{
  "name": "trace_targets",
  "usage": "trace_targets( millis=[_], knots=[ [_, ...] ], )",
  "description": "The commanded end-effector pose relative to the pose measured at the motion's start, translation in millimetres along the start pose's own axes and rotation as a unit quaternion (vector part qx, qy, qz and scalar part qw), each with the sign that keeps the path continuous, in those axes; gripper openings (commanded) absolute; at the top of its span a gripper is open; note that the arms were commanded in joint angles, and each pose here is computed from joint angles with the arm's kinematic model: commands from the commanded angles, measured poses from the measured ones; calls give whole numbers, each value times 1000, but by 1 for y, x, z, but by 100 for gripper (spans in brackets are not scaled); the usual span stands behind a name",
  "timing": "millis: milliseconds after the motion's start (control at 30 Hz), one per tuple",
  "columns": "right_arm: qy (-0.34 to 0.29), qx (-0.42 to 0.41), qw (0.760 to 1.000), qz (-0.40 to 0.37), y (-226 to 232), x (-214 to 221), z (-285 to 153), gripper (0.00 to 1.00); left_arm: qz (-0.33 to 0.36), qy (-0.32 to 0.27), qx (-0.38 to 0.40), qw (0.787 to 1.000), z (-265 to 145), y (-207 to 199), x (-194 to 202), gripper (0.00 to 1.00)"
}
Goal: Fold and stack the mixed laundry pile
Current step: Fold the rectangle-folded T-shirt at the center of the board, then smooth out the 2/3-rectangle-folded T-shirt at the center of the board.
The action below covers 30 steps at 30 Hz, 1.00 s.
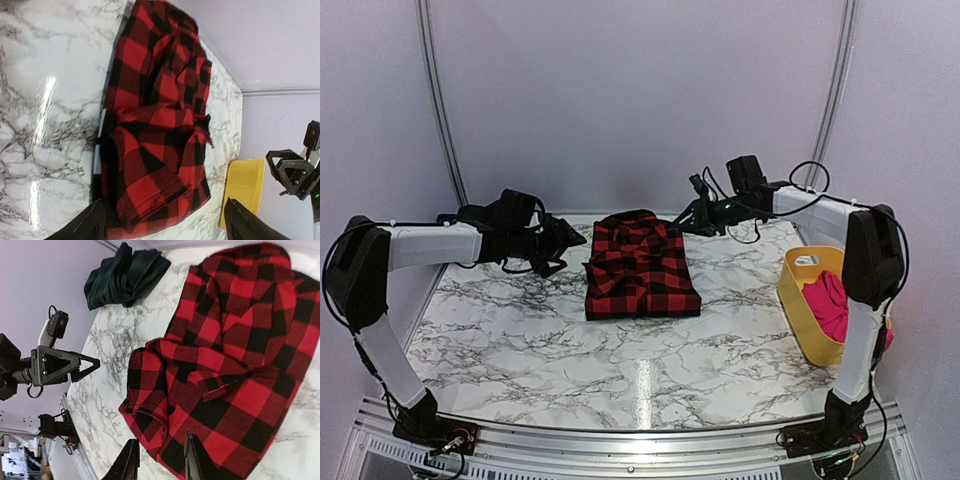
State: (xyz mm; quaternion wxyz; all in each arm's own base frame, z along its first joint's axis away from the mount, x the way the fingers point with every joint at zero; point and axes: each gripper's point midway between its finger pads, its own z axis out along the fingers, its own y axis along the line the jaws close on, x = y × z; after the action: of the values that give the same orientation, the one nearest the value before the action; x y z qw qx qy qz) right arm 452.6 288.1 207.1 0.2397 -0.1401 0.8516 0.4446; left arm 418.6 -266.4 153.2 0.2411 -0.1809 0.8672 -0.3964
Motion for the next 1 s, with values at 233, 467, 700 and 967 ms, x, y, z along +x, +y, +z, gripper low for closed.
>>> trace_targets(
  millis=[233,467,700,967],
  knots=[
    [93,7,996,17,-15,59,82,22,23,48,-54,997,18,35,57,63],
    [101,26,994,27,-37,63,101,21,21,69,-76,994,43,45,59,56],
    [93,28,995,28,-49,51,119,21,27,75,-80,994,60,41,54,47],
    [99,38,994,40,-72,53,139,23,35,89,-40,995,67,10,47,12]
  ],
)
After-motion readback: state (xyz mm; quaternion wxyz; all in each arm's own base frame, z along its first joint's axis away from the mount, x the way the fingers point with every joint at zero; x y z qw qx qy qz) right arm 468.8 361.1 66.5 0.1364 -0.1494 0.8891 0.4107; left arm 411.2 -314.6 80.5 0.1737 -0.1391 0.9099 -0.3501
